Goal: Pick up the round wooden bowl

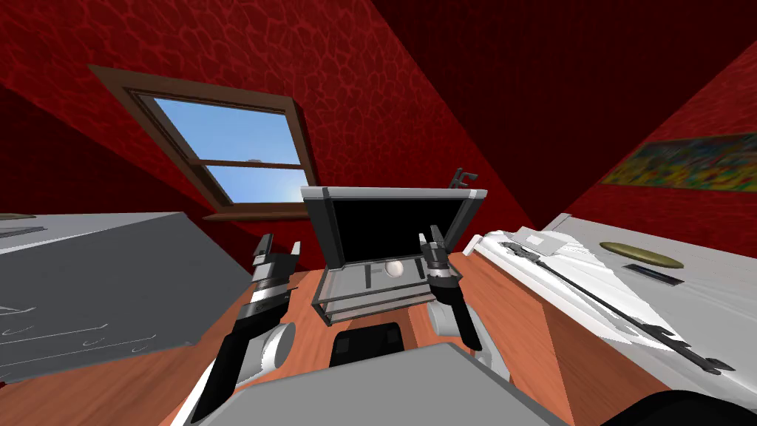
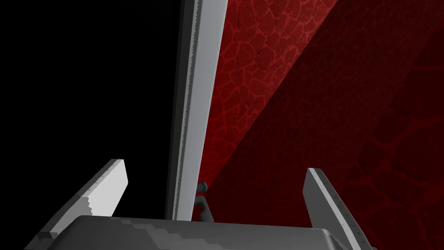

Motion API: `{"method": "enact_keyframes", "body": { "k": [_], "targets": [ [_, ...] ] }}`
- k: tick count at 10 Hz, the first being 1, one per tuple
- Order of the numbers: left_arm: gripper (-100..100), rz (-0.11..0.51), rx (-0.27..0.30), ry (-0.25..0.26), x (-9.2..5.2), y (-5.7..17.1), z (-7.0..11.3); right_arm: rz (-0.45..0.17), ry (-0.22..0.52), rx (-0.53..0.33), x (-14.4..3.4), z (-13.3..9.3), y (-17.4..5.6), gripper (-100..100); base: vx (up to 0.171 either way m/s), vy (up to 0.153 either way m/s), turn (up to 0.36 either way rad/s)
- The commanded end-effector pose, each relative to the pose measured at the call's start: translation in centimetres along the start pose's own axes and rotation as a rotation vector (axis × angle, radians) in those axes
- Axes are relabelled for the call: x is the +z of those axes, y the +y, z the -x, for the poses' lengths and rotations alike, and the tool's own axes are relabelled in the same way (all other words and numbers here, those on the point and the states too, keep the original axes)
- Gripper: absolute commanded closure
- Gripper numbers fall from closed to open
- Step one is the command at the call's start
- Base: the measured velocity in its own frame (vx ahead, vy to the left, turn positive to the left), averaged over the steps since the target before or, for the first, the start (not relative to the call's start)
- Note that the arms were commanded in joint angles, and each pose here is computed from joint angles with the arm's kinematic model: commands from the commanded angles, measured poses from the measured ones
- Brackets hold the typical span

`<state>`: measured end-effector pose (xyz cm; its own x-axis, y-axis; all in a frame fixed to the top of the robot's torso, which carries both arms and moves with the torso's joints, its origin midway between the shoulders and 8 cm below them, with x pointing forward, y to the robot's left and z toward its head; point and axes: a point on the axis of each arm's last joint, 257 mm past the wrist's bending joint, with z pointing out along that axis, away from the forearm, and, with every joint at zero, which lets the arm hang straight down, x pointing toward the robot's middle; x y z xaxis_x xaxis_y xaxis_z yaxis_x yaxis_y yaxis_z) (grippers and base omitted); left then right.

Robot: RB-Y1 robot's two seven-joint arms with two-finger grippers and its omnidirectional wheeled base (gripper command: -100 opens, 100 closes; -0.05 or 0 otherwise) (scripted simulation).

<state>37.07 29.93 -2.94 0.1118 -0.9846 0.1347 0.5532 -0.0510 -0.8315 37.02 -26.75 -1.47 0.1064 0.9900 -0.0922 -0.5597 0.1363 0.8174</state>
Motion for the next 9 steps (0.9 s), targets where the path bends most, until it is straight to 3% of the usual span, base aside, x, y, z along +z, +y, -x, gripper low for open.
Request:
{"method": "enact_keyframes", "body": {
  "k": [1,2,5,6,8,9],
  "targets": [
    [0,0.0,0.0,0.0,0.0,0.0,0.0,-0.056,0.045,-0.028,-0.6,-1.0,-2.4,-100,-0.021,0.038,0.244],
    [0,0.0,0.0,0.0,0.0,0.0,0.0,-0.056,0.045,-0.028,-0.6,-1.0,-2.4,-100,-0.024,0.036,0.124],
    [0,0.0,0.0,0.0,0.0,0.0,0.0,-0.156,0.109,-0.071,-2.1,-2.3,-6.6,-100,-0.02,0.036,0.18],
    [0,0.0,0.0,0.0,0.0,0.0,0.0,-0.156,0.109,-0.071,-2.1,-2.3,-6.6,-100,-0.012,0.025,0.08],
    [0,0.0,0.0,0.0,0.0,0.0,0.0,-0.237,0.162,-0.111,-3.6,-3.3,-10.1,-100,-0.016,0.029,0.194],
    [0,0.0,0.0,0.0,0.0,0.0,0.0,-0.246,0.162,-0.111,-3.8,-3.2,-10.5,-100,-0.016,0.019,0.103]
  ]
}}
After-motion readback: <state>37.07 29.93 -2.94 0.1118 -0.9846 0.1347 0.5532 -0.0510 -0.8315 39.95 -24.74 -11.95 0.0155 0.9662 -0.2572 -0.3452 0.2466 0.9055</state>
